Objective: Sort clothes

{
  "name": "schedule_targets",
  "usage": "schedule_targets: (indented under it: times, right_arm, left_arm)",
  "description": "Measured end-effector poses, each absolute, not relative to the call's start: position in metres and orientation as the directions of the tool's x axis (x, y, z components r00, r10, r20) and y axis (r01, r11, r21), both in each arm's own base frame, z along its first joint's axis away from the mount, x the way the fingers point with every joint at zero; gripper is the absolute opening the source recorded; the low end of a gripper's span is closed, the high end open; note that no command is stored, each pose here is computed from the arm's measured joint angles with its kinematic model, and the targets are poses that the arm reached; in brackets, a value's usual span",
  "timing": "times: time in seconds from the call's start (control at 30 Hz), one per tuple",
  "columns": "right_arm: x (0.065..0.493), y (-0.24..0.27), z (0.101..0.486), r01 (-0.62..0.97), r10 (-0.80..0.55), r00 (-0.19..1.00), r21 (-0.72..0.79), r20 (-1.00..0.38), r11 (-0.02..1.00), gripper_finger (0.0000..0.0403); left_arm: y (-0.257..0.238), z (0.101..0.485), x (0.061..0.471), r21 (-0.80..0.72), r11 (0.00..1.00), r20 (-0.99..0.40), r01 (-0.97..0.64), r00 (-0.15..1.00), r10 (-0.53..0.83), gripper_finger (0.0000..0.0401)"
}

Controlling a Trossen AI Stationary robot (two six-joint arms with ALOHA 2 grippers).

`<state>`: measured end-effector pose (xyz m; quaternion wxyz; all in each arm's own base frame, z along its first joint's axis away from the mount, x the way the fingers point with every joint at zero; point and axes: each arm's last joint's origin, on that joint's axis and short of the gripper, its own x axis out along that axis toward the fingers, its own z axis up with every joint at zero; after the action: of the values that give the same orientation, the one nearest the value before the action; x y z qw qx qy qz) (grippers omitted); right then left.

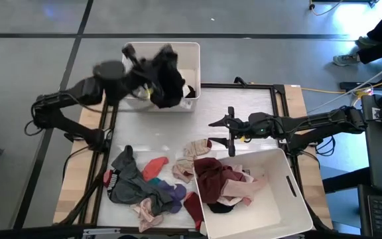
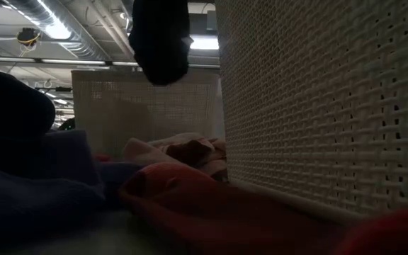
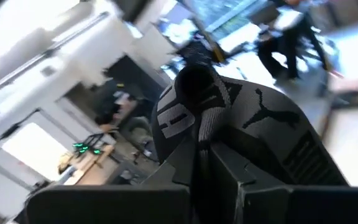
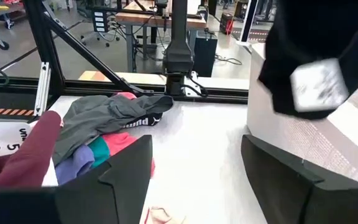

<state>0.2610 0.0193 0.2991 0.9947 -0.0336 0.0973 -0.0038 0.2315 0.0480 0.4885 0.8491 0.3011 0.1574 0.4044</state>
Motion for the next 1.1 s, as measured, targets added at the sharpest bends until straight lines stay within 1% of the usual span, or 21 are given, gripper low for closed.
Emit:
schedule_targets:
  times: [0.1, 0.2, 0.37, 0.5, 0.73, 1.0, 1.1]
  right_arm:
    - [0.261, 0.019, 0.299, 0.001, -0.014, 0.981, -0.068, -0.195, 0.998, 0.0248]
    - [0.261, 0.019, 0.299, 0.001, -0.014, 0.98, -0.068, -0.196, 0.998, 0.0248]
    - [0.261, 0.019, 0.299, 0.001, -0.014, 0.98, -0.068, -0.196, 0.998, 0.0248]
    - [0.261, 0.019, 0.299, 0.001, -0.014, 0.98, -0.068, -0.198, 0.998, 0.0248]
    - [0.261, 0.019, 0.299, -0.001, -0.014, 0.98, -0.074, -0.197, 0.997, 0.0248]
    - [0.261, 0.019, 0.299, 0.0, -0.014, 0.98, -0.074, -0.197, 0.997, 0.0248]
    - [0.261, 0.019, 0.299, -0.001, -0.014, 0.98, -0.075, -0.197, 0.997, 0.0248]
  left_arm:
    - [0.07, 0.498, 0.222, 0.605, 0.445, 0.045, -0.66, 0.586, 0.809, 0.0019]
    - [0.09, 0.502, 0.216, 0.582, 0.421, 0.08, -0.695, 0.565, 0.821, 0.0019]
    - [0.12, 0.497, 0.208, 0.542, 0.405, 0.069, -0.736, 0.519, 0.852, 0.0019]
    - [0.138, 0.479, 0.206, 0.518, 0.39, 0.01, -0.761, 0.461, 0.887, 0.0019]
    - [0.161, 0.436, 0.208, 0.471, 0.4, -0.121, -0.786, 0.391, 0.912, 0.0019]
    - [0.178, 0.376, 0.21, 0.439, 0.425, -0.307, -0.792, 0.312, 0.899, 0.002]
    - [0.182, 0.357, 0.208, 0.418, 0.465, -0.371, -0.78, 0.32, 0.872, 0.0034]
